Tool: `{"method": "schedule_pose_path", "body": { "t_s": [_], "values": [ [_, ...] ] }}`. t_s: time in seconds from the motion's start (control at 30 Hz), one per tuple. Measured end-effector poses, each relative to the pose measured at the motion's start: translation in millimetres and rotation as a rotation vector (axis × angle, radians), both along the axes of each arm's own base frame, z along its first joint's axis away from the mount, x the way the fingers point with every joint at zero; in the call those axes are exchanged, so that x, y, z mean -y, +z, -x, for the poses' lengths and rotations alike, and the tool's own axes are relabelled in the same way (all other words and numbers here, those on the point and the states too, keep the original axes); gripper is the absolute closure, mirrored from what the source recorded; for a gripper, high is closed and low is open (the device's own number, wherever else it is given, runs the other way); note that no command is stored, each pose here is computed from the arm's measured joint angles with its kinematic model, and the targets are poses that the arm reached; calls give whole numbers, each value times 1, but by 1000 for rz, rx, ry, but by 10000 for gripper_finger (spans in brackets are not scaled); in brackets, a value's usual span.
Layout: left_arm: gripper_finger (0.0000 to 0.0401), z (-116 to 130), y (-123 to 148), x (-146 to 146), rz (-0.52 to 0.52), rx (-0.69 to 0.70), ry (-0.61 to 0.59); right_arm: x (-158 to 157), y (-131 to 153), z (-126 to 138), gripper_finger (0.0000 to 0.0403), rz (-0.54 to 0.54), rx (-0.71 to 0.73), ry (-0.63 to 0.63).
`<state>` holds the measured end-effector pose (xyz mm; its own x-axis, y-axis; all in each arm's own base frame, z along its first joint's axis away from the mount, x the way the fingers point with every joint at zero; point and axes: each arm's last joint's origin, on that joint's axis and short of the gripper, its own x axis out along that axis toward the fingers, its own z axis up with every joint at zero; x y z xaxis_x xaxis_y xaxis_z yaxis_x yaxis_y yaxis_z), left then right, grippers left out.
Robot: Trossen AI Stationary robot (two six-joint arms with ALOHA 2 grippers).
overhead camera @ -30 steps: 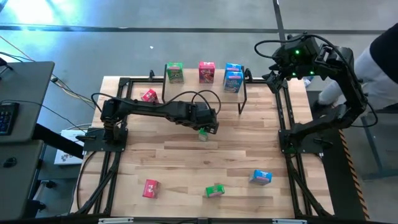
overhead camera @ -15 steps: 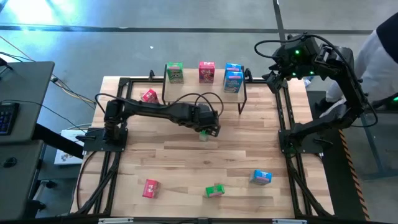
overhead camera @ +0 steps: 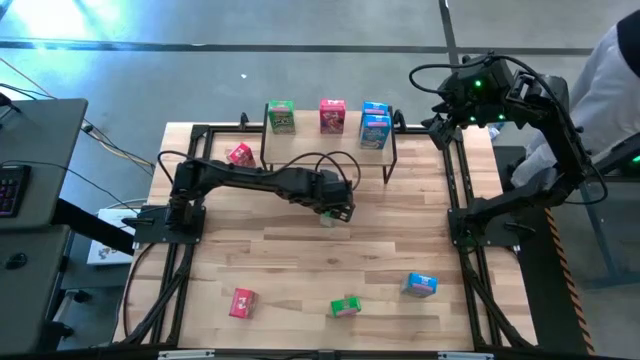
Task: Stack cereal on shelf
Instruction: Put the top green cereal box on the shelf aligned with the other green cereal box
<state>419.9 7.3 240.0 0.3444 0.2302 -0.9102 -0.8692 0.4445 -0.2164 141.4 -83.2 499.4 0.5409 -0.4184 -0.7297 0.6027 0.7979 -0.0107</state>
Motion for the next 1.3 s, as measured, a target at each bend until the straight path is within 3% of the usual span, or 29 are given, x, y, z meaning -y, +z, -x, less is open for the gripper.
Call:
{"method": "schedule_pose_path", "body": {
  "t_s": [0.43,0.8,1.03,1.3],
  "values": [
    [182,-1,-7,-3,-13,-50,-88,0,0,0,178,-4,3,-5],
    [246,0,-8,-4,-33,-92,-204,0,0,0,178,-4,3,-5],
    [250,2,-7,-2,-13,-113,-341,0,0,0,178,5,-4,6],
    [250,19,16,-2,-47,-156,-483,0,0,0,178,5,-5,8]
  ]
}}
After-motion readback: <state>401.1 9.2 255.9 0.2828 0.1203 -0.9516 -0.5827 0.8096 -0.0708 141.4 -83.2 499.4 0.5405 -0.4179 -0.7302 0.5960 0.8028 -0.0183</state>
